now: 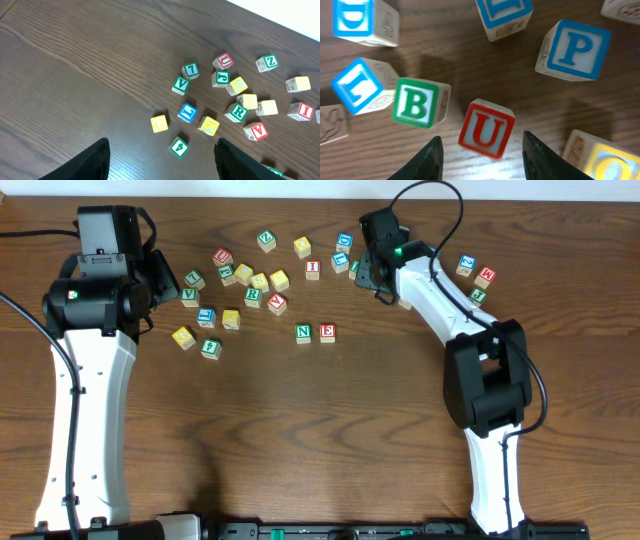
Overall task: Spell out NEURIPS
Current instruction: 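Lower the right gripper and grasp the red U block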
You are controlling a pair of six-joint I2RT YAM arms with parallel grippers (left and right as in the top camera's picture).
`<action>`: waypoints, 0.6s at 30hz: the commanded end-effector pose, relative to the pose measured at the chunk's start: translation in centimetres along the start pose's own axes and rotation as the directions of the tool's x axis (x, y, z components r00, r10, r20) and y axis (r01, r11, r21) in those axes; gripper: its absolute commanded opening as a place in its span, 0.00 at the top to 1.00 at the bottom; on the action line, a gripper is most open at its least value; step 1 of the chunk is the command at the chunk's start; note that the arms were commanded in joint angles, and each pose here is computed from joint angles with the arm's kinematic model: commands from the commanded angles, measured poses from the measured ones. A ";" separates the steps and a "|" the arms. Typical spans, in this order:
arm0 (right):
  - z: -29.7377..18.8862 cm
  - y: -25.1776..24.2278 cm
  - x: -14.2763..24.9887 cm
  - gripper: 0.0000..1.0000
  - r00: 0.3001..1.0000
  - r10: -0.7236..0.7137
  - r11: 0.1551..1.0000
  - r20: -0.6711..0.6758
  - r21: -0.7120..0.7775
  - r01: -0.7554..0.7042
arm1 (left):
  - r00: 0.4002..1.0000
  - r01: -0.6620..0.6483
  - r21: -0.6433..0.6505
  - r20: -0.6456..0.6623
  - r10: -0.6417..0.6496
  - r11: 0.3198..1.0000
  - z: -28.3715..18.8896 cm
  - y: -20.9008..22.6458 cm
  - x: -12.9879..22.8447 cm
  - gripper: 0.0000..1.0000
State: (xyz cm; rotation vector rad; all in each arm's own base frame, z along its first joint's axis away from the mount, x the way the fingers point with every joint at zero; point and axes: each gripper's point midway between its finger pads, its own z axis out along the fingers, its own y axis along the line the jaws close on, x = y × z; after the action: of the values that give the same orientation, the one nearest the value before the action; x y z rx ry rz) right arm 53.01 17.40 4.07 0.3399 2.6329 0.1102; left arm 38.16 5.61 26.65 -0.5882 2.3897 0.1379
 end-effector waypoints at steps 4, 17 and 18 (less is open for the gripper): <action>1.2 -0.7 -0.5 0.54 1.000 0.027 1.000 0.014 0.016 -0.027 | 1.000 0.004 -0.025 -0.024 -0.005 1.000 0.8 0.4 0.7 0.34; 1.9 -1.7 -0.4 0.63 0.999 0.038 0.999 0.004 0.031 -0.039 | 1.000 0.005 -0.025 -0.024 -0.005 1.000 0.8 0.4 0.7 0.34; 2.0 -1.7 -0.4 0.63 0.999 0.038 0.999 0.005 0.030 -0.039 | 1.000 0.005 -0.025 -0.024 -0.005 1.000 0.8 0.4 0.7 0.34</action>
State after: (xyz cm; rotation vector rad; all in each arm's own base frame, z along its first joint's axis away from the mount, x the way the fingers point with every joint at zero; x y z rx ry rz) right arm 53.73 16.32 3.07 0.3796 2.6259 0.1055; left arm 38.16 5.61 26.67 -0.5881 2.3893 0.1378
